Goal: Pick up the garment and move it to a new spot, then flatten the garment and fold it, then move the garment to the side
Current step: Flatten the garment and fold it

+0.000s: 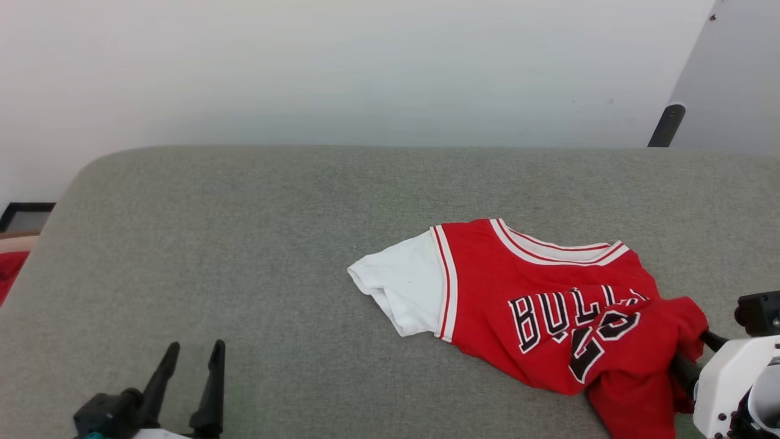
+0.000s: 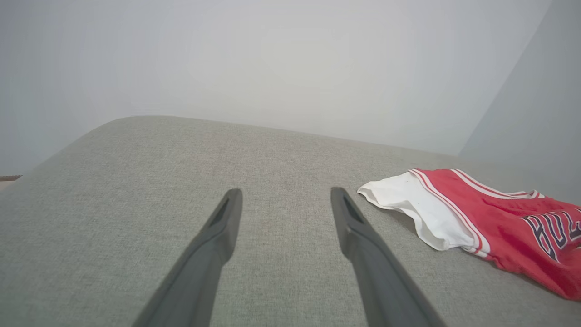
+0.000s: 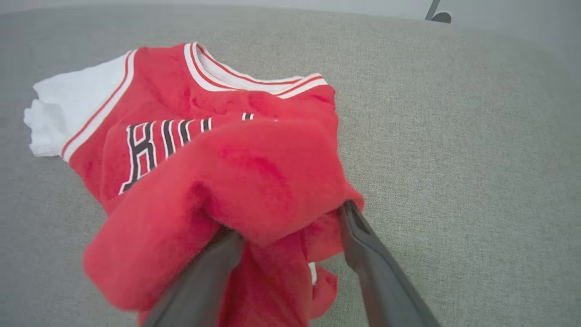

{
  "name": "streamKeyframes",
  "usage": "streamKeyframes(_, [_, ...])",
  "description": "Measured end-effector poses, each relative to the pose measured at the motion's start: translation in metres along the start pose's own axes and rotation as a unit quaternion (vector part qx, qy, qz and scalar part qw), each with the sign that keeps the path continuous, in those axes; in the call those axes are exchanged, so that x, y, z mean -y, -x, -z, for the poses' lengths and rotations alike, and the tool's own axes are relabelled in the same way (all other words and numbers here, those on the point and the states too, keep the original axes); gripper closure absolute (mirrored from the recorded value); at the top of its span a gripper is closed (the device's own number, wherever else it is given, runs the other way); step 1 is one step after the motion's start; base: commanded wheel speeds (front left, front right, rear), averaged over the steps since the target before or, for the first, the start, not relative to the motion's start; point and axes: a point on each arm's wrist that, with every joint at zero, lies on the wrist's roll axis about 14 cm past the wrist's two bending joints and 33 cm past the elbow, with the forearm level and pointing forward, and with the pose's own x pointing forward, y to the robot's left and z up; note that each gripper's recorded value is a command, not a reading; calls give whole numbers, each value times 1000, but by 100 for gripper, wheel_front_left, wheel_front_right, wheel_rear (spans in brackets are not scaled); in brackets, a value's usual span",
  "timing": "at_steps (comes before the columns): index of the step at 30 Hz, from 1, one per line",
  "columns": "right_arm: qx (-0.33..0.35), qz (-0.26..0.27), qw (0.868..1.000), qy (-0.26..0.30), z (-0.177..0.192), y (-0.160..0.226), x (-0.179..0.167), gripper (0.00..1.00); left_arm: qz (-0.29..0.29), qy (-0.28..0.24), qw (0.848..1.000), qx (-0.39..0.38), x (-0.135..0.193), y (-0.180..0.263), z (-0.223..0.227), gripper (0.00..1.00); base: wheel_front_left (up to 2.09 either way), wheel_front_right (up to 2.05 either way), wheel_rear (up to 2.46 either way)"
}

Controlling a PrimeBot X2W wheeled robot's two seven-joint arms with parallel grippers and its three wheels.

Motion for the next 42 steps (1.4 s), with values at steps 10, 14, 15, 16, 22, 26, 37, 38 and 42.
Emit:
streamKeyframes(10, [43,10,999,-28,-18,18,8,0,0,-5,1000,6,0,-1,-4,0,0,0,0])
streamKeyframes(14, [58,10,998,-30,-30,21,9,0,1,-8,1000,6,-1,-1,-5,0,0,0,0])
streamKeyframes(15, [62,7,998,-31,-34,21,7,0,0,-10,1000,6,-1,-1,-5,0,0,0,0])
streamKeyframes(16, [67,6,997,-30,-37,22,6,0,0,-10,1000,7,-2,-1,-6,0,0,0,0])
streamKeyframes(22, [94,14,995,-22,-56,28,10,0,-4,-11,1000,8,-4,-1,-6,0,0,0,0])
streamKeyframes(26, [95,30,995,-15,-58,26,19,0,-4,-12,1000,6,-4,-1,-5,0,0,0,0])
streamKeyframes(37, [32,36,998,-29,-50,-24,30,0,5,-15,1000,-3,1,-13,1,0,0,0,0])
streamKeyframes(38, [23,35,999,-33,-48,-30,31,0,8,-14,1000,-4,2,-14,2,0,0,0,0])
streamKeyframes(42, [-26,29,999,-37,-35,-54,30,0,8,-14,1000,-10,3,-18,6,0,0,0,0])
